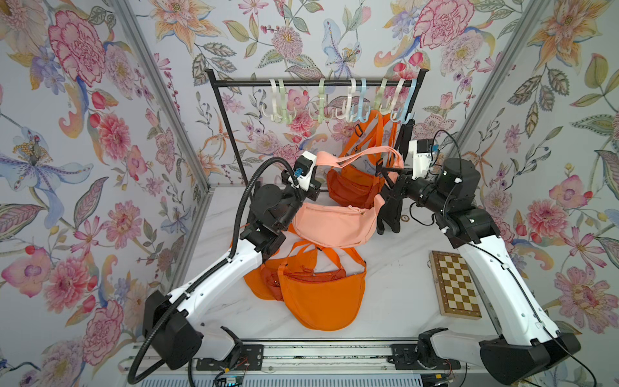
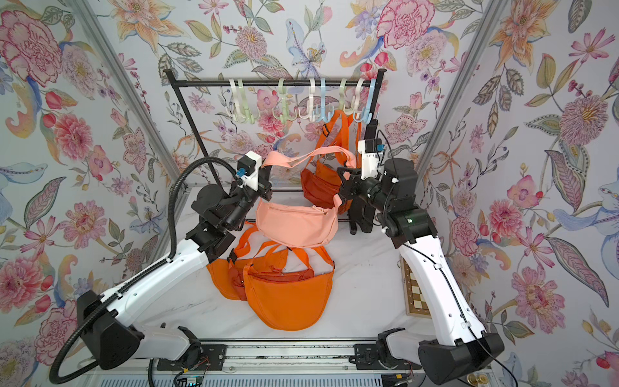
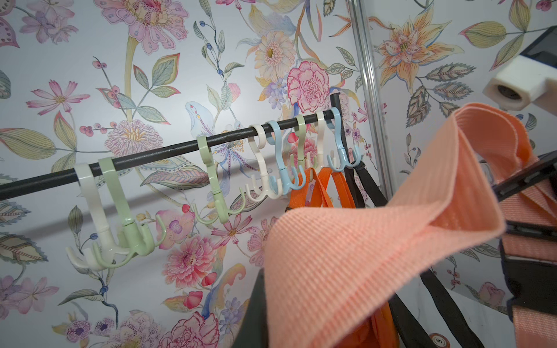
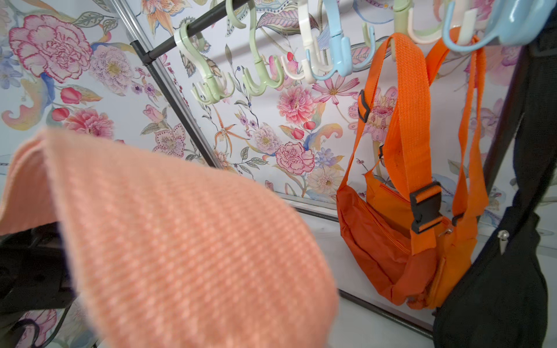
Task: Take the bag off the hook
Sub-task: Place the bag inside the bag.
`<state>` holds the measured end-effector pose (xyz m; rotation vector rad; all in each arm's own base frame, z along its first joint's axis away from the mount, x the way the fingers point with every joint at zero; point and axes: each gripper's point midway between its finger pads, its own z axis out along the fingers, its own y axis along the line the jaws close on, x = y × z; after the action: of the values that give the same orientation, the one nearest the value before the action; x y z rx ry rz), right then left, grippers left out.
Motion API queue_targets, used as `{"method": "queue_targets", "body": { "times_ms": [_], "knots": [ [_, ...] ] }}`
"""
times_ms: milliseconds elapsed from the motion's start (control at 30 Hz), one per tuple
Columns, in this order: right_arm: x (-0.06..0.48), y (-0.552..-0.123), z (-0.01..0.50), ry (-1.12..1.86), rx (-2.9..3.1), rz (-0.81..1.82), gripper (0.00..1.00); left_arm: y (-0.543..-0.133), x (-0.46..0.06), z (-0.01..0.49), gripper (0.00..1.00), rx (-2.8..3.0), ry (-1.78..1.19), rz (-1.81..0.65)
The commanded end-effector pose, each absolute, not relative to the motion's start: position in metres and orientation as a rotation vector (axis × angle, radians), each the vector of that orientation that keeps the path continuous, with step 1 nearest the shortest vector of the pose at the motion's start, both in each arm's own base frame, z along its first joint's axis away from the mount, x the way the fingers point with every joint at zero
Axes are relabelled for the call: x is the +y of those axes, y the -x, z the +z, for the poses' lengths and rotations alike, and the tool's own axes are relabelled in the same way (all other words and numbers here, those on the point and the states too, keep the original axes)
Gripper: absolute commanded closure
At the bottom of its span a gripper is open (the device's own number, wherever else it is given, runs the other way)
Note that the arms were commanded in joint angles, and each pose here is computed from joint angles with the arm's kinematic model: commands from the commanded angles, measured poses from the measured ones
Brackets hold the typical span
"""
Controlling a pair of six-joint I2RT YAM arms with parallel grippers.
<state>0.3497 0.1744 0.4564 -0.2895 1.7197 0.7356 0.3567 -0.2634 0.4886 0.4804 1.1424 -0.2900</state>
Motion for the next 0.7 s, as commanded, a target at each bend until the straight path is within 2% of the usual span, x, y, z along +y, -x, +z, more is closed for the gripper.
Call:
{"method": "queue_targets", "body": {
  "times_ms": [0,200,333,667],
  "knots": [
    [0.175,-0.325,0.458,0.308,1.703,0.759,1.0,-0.34,-0.257,0.474,1.0,1.201,-0.48,-0.328],
    [0.17,-0.281,0.446,0.324,1.725,0.792,1.0,-0.305,-0.257,0.455,1.0,1.269,-0.537,-0.413],
    [0.165,-0.253,0.434,0.332,1.741,0.793,1.0,-0.28,-0.262,0.436,1.0,1.298,-0.602,-0.381],
    [0.146,-0.232,0.358,0.269,1.852,0.743,1.0,-0.251,-0.257,0.356,1.0,1.431,-0.591,-0.42]
  ]
}}
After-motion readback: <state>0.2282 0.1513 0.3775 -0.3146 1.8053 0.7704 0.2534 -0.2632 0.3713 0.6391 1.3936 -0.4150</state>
